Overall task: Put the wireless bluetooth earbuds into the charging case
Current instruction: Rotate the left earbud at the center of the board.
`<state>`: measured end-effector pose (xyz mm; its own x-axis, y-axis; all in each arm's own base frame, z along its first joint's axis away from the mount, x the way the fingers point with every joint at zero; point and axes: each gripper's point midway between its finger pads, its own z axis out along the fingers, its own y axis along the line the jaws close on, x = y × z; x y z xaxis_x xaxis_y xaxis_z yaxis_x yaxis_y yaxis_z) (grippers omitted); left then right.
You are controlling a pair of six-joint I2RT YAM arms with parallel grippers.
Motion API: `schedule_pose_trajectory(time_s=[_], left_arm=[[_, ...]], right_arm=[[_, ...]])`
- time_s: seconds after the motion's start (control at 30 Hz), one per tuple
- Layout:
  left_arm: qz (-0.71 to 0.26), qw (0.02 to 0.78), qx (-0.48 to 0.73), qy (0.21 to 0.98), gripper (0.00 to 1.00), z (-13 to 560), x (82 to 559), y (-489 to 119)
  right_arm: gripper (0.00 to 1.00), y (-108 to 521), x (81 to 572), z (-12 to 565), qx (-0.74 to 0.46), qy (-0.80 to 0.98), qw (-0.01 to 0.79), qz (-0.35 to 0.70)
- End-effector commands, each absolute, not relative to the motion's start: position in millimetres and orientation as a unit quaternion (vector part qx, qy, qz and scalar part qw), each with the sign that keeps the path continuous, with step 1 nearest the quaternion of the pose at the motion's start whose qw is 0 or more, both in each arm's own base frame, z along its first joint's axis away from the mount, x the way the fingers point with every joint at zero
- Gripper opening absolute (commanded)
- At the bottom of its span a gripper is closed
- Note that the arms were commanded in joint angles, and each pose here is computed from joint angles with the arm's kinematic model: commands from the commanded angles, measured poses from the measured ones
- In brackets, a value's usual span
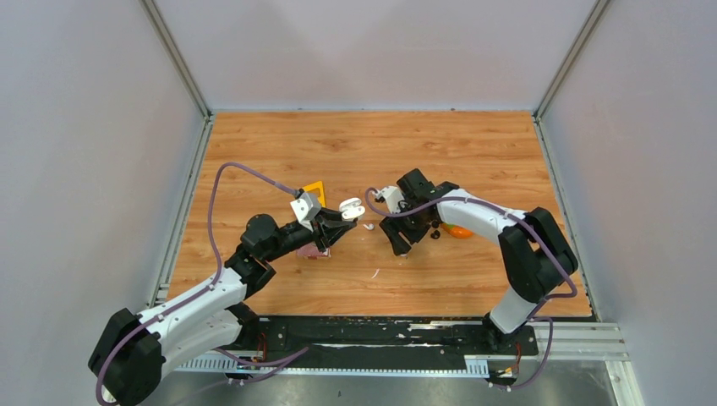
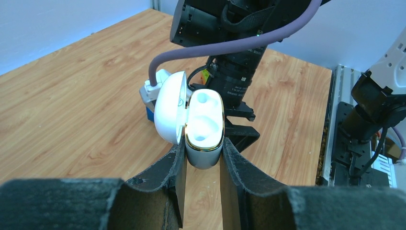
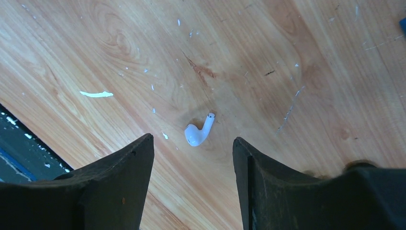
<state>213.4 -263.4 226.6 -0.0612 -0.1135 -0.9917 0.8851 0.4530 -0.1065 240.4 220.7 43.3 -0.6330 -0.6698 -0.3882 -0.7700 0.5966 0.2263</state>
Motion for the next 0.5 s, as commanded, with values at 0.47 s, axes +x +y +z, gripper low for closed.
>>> schedule_pose_trajectory(time_s=[0.47], left_arm=[[-0.412, 0.616, 0.325, 0.588, 0.0, 236.3, 214.5, -263.4]], right_arm=[[0.58, 204.0, 256.9, 27.4, -0.427, 0.887, 0.147, 0.095]])
